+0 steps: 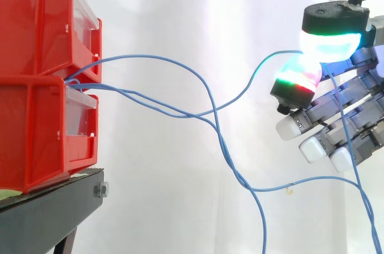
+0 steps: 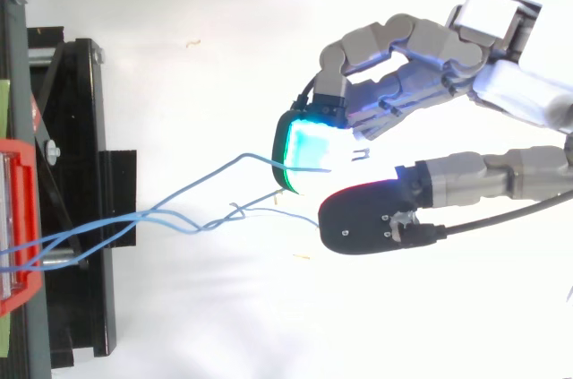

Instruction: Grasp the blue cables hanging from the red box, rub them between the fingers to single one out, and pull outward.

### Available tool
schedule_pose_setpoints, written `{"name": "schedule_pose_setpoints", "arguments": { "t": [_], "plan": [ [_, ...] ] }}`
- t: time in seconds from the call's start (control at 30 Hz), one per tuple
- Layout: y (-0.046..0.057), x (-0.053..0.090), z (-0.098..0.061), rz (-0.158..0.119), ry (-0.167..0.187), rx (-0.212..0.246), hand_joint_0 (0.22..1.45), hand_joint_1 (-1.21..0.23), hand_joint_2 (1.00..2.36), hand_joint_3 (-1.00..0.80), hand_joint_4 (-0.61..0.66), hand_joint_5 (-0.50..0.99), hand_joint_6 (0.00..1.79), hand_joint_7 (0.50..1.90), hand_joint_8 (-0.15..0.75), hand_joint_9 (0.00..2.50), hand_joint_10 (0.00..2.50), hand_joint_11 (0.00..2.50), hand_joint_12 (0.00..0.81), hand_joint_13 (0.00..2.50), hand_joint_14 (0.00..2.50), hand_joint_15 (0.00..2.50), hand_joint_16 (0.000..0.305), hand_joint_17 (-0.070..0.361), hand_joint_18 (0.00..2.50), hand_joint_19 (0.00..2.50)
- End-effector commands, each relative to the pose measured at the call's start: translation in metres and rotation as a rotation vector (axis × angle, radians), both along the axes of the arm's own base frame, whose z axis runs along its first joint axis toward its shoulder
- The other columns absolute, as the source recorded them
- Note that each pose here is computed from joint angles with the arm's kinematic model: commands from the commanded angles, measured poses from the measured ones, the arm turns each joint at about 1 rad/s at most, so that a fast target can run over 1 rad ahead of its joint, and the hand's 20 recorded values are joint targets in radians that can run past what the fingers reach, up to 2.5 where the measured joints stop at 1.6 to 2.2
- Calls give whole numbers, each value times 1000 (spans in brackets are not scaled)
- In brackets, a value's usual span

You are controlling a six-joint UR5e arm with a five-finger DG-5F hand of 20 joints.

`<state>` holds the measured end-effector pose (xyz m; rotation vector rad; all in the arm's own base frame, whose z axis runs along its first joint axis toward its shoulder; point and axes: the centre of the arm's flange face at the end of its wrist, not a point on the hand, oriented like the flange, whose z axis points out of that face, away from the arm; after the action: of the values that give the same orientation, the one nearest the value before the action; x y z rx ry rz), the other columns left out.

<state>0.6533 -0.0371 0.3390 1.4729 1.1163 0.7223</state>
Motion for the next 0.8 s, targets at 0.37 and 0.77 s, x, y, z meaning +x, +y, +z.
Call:
{"name": "schedule_pose_setpoints", "arguments": {
  "t": [0.37,0.77],
  "plan": [
    [-1,0,0,-1,1,0,597,-882,1010,-58,10,-35,876,983,236,853,5,202,387,737,12,371,57,129,699,301],
    [0,0,0,0,1,0,599,-878,1010,-67,6,-36,876,982,238,862,5,203,387,742,12,377,57,129,695,314]
  ]
}}
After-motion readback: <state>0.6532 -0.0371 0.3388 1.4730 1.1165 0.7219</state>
